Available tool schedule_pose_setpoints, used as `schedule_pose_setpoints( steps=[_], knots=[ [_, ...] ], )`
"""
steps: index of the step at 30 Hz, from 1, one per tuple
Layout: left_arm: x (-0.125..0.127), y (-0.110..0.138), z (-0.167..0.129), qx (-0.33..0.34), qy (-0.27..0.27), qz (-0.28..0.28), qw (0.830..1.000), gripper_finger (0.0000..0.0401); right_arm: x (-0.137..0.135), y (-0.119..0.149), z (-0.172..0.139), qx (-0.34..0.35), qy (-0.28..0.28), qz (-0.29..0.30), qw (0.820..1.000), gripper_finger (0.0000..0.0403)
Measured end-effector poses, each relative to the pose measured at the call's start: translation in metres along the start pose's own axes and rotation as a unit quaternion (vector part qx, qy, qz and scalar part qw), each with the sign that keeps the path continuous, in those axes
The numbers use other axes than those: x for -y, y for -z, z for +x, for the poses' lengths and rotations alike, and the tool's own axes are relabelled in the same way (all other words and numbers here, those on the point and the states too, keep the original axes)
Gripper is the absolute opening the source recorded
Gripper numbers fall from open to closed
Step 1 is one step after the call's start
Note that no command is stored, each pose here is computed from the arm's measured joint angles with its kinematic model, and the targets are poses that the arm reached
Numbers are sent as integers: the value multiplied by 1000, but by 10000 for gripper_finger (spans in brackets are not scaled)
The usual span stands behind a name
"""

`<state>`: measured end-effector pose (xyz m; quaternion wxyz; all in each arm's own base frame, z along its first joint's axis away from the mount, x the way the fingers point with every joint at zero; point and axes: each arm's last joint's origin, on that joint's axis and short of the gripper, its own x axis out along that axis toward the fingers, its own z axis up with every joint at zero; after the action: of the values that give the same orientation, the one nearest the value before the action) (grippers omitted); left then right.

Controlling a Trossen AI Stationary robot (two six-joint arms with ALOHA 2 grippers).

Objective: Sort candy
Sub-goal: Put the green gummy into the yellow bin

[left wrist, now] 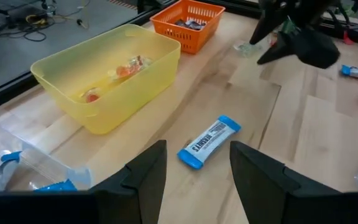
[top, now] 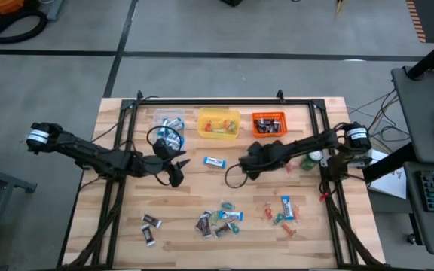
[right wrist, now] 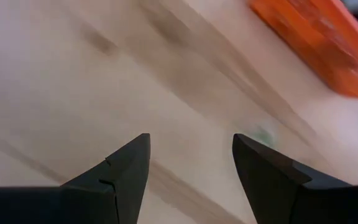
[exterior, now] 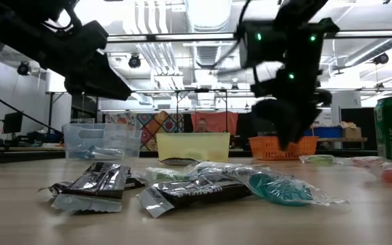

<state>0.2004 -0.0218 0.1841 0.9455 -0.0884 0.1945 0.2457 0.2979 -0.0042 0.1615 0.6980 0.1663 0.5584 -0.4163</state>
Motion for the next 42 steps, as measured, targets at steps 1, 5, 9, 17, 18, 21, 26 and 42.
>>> schedule_pose_setpoints(
  steps=[1, 5, 9, 17, 18, 21, 26, 42],
  knots=[
    [0, 0, 0, 1, -2, 1, 1000, 160, 5, 0, 2, -17, 8, -5, 1000, 221],
    [0, 0, 0, 1, -3, 19, 1000, 160, 14, -1, 12, -69, -8, -23, 997, 221],
    [0, -1, 0, 4, -3, 24, 1000, 160, 19, 1, 17, -91, -8, -25, 995, 221],
    [1, -3, 0, 14, 1, 17, 1000, 160, 25, 2, 19, -104, 9, -32, 994, 221],
    [1, -3, 0, 14, 1, 19, 1000, 160, 26, 2, 20, -105, 13, -37, 994, 221],
    [1, -3, 0, 16, 1, 18, 1000, 160, 32, -1, 22, -109, 25, -48, 993, 221],
    [1, -4, 0, 18, 2, 16, 1000, 160, 43, -7, 33, -119, 27, -64, 991, 217],
    [1, -5, 0, 21, 4, 5, 1000, 160, 43, -12, 37, -126, -30, -99, 987, 16]
  ],
)
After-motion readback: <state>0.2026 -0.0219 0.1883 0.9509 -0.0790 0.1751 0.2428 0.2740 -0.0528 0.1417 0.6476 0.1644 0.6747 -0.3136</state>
